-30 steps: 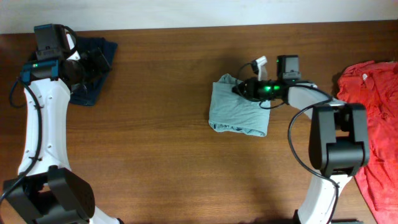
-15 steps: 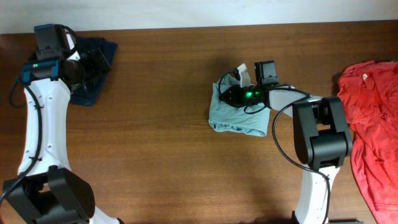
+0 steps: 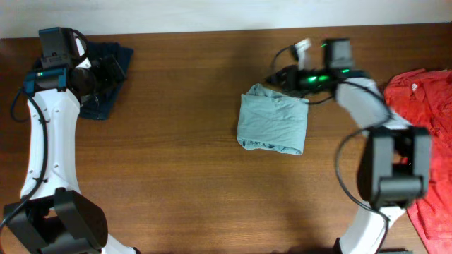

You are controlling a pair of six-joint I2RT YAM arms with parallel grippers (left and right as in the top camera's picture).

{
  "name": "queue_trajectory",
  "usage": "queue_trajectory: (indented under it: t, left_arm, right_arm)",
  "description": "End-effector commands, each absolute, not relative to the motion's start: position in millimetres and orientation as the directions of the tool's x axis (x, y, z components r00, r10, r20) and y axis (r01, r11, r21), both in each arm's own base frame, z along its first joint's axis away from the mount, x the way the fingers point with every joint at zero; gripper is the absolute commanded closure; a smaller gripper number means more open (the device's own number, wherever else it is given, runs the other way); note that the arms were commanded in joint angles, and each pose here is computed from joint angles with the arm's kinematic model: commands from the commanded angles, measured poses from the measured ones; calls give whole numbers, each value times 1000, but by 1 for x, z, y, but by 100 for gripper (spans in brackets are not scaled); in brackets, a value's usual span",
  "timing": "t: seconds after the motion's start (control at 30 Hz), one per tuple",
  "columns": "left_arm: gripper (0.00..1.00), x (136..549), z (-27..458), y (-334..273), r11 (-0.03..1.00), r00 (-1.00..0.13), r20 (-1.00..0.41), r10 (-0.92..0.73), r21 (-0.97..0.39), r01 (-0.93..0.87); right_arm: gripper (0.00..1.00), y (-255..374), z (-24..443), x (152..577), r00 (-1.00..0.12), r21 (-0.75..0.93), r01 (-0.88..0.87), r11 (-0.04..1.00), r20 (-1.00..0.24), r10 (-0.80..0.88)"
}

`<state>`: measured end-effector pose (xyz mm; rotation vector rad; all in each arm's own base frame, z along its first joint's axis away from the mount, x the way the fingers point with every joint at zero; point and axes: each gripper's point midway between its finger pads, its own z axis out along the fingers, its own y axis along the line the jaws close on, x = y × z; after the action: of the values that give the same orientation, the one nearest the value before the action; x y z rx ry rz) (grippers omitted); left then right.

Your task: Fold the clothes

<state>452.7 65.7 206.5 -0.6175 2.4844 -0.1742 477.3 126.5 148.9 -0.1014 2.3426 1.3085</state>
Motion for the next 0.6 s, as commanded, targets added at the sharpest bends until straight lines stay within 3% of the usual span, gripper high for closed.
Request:
queue_trajectory:
  t: [0.0, 0.33, 0.57]
  left_arm:
    - [1, 453, 205, 68, 884, -732, -497, -467, -245, -397]
    - [1, 453, 205, 68, 884, -732, -497, -467, -245, -397]
    - [1, 453, 205, 68, 884, -732, -497, -467, -245, -397]
  right_arm:
    - [96, 102, 144, 469, -894, 784, -276, 557, -421, 150]
    - [96, 61, 47, 430, -950, 670, -96, 737, -282, 133]
    - [95, 8, -6, 428, -948, 486, 125, 865, -198, 248]
